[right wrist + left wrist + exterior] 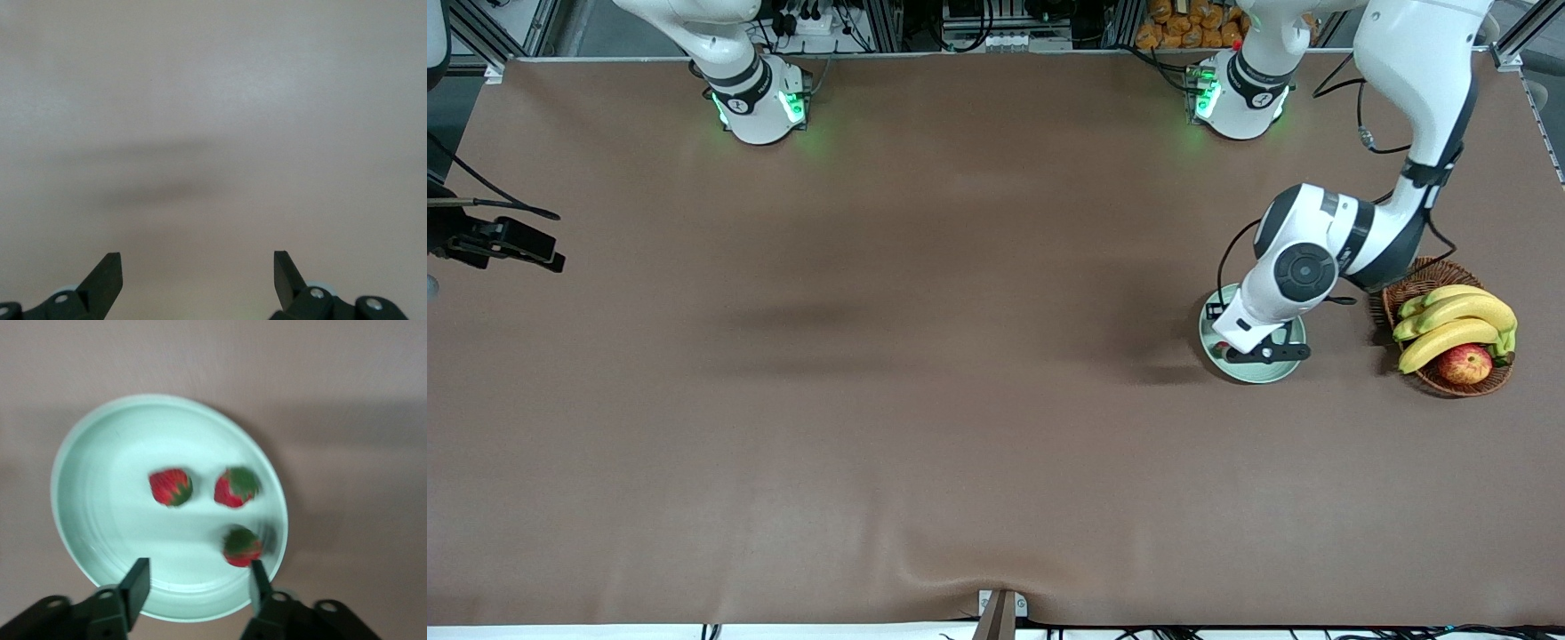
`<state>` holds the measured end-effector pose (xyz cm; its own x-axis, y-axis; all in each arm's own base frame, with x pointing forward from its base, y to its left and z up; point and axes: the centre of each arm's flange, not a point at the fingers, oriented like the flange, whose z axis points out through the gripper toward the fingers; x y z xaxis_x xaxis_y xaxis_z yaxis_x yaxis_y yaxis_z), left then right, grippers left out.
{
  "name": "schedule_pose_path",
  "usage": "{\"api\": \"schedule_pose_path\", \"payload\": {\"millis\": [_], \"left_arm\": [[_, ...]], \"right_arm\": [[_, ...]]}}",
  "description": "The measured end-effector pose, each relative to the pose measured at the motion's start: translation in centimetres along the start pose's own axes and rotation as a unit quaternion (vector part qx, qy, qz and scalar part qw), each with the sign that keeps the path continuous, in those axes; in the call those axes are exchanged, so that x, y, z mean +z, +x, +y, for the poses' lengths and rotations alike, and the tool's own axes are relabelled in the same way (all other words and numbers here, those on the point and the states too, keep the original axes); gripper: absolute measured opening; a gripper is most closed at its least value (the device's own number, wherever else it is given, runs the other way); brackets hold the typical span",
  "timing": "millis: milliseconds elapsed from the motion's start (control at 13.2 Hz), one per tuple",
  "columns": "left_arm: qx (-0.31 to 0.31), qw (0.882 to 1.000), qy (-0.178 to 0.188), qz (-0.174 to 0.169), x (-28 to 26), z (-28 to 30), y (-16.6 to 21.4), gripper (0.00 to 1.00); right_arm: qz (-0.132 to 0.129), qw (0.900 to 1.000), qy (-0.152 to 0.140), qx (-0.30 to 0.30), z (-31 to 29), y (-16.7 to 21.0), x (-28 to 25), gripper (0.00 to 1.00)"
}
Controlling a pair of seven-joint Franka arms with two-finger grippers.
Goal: Collect all strawberries into plate
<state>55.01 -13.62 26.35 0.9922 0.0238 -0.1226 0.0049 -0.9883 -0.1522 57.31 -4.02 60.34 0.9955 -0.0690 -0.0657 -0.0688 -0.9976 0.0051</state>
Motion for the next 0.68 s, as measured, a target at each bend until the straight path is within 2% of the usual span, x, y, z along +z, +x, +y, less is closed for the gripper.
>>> {"api": "schedule_pose_path", "payload": {"millis": [151,227,454,681], "left_arm": [[-0.009,1.0,0.005,0.025,-5.4,-0.5,1.2,0.95],[-0.017,0.999,0.004,0.029,-8.6,-0.6,1.6,1.0],[-0.049,0.998,-0.019,0.028,-18.3,-1.5,2.5,1.0],[-0.064,0.997,-0.023,0.024,-24.6,-3.0,2.3,1.0]], "right_arm": [[-0.001,1.0,-0.007,0.0,0.2,0.0,0.0,1.0],[-0.002,1.0,-0.007,0.0,0.2,-0.1,0.0,1.0],[-0.009,1.0,-0.007,0.0,0.1,-0.2,0.1,1.0],[-0.025,1.0,-0.007,-0.001,0.0,-0.6,0.4,1.0]]}}
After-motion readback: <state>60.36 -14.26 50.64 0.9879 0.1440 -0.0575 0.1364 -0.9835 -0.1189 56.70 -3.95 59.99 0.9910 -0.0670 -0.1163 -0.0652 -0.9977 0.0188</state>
